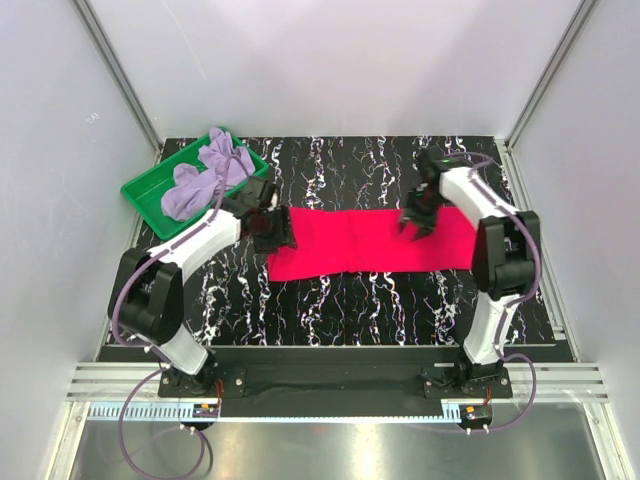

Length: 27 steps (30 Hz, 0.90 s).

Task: Fold and stack the t-shirts
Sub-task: Fold the tshirt

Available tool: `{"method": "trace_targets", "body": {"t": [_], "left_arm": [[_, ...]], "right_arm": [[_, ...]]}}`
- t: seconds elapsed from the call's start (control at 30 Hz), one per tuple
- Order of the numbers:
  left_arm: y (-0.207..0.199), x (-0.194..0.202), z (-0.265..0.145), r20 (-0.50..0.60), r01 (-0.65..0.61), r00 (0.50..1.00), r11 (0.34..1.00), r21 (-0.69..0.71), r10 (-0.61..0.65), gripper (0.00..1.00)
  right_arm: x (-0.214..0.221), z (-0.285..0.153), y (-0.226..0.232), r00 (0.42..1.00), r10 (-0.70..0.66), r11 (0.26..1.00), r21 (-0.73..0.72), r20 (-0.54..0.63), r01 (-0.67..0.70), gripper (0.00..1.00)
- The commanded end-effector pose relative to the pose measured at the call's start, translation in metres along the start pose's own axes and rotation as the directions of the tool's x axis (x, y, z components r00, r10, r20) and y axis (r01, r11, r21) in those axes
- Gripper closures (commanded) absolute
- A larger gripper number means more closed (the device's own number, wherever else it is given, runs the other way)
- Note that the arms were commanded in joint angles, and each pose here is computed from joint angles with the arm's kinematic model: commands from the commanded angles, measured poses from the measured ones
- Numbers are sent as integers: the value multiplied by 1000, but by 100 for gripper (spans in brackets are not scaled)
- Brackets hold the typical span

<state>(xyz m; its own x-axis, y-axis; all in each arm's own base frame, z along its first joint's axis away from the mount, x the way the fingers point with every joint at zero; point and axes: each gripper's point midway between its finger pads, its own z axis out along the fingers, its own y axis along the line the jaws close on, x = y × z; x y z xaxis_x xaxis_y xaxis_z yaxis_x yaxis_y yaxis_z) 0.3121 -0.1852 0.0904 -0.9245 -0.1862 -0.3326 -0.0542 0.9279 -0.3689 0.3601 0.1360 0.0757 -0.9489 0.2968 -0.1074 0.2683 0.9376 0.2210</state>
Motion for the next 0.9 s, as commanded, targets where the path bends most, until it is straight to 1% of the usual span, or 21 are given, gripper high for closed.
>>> {"method": "trace_targets", "body": {"t": [0.0,0.03,0.1,0.13,0.23,0.27,0.3,0.37,0.4,0.47,0.5,0.53,0.57,0.6,0.63,0.67,0.7,0.73,0.8,0.83,0.87], "left_arm": [[-30,-21,-2,92,-2,996,1000,-22,4,37],[-33,-18,-1,80,16,997,999,-33,-14,32],[-45,-17,2,77,21,997,999,-49,-18,27],[-47,-13,3,64,58,997,997,-55,-54,24],[-51,-10,3,39,137,990,988,-73,-135,18],[-51,-8,4,34,151,988,985,-81,-148,11],[-46,-12,3,61,172,984,978,-114,-166,6],[-45,-14,-3,76,217,975,966,-138,-208,1],[-41,-18,-5,101,234,970,959,-160,-220,1],[-39,-20,-11,132,312,948,930,-194,-290,1],[-34,-21,-7,151,338,939,913,-229,-310,1],[-25,-14,-6,150,400,916,867,-296,-372,1],[-33,-25,-12,173,430,902,852,-297,-395,1],[-32,-25,-12,175,445,895,831,-335,-409,1],[-19,-12,-3,152,464,882,763,-449,-447,1],[-32,-27,-9,176,491,869,757,-432,-463,1],[-31,-30,-5,187,500,862,731,-464,-471,1],[-24,-21,4,178,510,848,678,-529,-499,1],[-32,-24,7,189,553,816,644,-528,-546,1],[-33,-24,12,215,603,778,605,-521,-590,1],[-32,-23,15,230,630,754,576,-521,-615,1]], "right_arm": [[-16,-10,-81,997,70,986,149,15,-71,49],[-19,-10,-91,998,62,983,171,18,-64,48],[-25,-6,-107,998,64,975,214,22,-67,47],[-24,-6,-111,998,61,971,230,14,-62,47],[-20,-11,-106,997,73,978,195,23,-76,46],[-15,-17,-105,997,73,979,186,36,-78,46],[-14,-21,-104,996,72,980,180,48,-80,46],[-11,-34,-102,995,60,981,179,83,-74,46],[-8,-38,-101,994,57,982,175,90,-73,45],[1,-48,-87,994,32,989,140,100,-46,45],[4,-51,-83,994,19,991,132,110,-33,45],[8,-55,-76,993,1,992,124,118,-16,45],[12,-62,-71,991,-16,994,111,136,0,45],[19,-63,-62,989,-38,994,102,140,24,44],[24,-65,-54,990,-45,997,70,137,36,44],[30,-68,-50,989,-50,998,49,142,44,44],[36,-70,-44,988,-63,998,28,141,60,44],[40,-71,-38,988,-58,998,-6,141,60,44],[50,-75,-35,987,-61,997,-40,147,68,44],[54,-76,-33,987,-68,995,-60,144,78,44],[58,-77,-35,986,-73,994,-64,147,83,44]]}}
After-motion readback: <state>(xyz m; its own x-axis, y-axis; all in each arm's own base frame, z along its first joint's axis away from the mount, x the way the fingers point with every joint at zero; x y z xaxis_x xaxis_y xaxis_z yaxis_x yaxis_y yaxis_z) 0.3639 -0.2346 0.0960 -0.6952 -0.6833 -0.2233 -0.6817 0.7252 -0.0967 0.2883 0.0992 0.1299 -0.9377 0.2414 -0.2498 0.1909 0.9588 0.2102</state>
